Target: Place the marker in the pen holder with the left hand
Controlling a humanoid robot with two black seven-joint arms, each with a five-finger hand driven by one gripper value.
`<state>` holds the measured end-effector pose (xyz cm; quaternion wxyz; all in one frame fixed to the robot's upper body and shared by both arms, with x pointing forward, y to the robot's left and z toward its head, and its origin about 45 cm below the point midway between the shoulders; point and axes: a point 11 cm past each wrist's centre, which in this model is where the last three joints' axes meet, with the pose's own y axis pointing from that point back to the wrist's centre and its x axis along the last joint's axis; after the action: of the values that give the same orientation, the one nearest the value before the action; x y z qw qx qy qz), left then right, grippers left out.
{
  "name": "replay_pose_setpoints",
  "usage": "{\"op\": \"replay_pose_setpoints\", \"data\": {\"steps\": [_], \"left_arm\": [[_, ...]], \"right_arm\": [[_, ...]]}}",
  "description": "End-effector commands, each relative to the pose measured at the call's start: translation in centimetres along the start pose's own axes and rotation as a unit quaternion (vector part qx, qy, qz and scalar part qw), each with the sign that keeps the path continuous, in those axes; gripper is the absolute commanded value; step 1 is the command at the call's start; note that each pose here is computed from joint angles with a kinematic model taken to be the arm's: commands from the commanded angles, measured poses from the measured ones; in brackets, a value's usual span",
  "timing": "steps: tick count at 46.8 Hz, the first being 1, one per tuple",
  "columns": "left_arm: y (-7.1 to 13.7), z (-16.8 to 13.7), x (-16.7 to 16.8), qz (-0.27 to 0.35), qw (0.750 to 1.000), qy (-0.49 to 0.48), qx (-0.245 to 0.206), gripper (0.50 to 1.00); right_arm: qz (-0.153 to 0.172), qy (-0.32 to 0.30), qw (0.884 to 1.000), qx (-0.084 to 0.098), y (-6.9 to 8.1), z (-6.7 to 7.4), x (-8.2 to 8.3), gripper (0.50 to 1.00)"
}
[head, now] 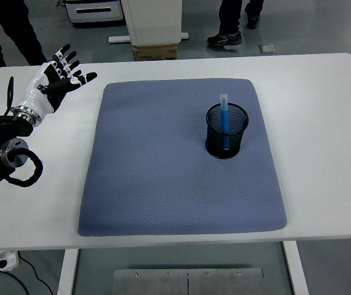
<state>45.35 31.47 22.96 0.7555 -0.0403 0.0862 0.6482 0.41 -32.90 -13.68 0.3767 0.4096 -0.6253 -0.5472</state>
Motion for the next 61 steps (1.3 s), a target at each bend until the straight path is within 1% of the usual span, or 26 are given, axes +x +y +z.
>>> {"op": "replay_pose_setpoints", "data": {"steps": [1, 8, 19, 23, 37, 44, 50, 61], "left_arm": [[0.3, -0.7, -0.1, 0.004, 1.0, 0.014, -0.004, 1.0], [0.9, -2.4, -0.1, 0.012, 0.999, 0.037, 0.002, 1.0], [1.3, -3.7, -1.1, -0.001, 0.997, 0.071, -0.014, 1.0], [1.3, -4.6, -1.8, -0.004, 0.996, 0.083, -0.013, 1.0], [1.7, -5.3, -1.9, -0.004, 0.993, 0.114, -0.017, 1.0], [1.6, -5.6, -2.6, -0.008, 0.993, 0.12, -0.016, 1.0], [1.7, -6.3, -3.2, -0.01, 0.992, 0.126, -0.011, 1.0], [1.7, -7.6, -3.9, -0.006, 0.991, 0.133, -0.002, 1.0]], "right_arm": [[0.0, 0.0, 1.0, 0.0, 0.0, 0.0, 0.0, 1.0], [0.0, 0.0, 1.0, 0.0, 0.0, 0.0, 0.0, 1.0], [0.0, 0.0, 1.0, 0.0, 0.0, 0.0, 0.0, 1.0], [0.0, 0.0, 1.0, 0.0, 0.0, 0.0, 0.0, 1.0], [0.0, 0.001, 1.0, 0.0, 0.0, 0.0, 0.0, 1.0], [-0.001, 0.001, 1.0, 0.005, 0.0, -0.4, -0.1, 1.0], [-0.006, 0.005, 1.0, 0.016, -0.1, -1.7, -0.7, 1.0], [-0.005, 0.003, 1.0, 0.022, -0.1, -2.2, -0.8, 1.0]]}}
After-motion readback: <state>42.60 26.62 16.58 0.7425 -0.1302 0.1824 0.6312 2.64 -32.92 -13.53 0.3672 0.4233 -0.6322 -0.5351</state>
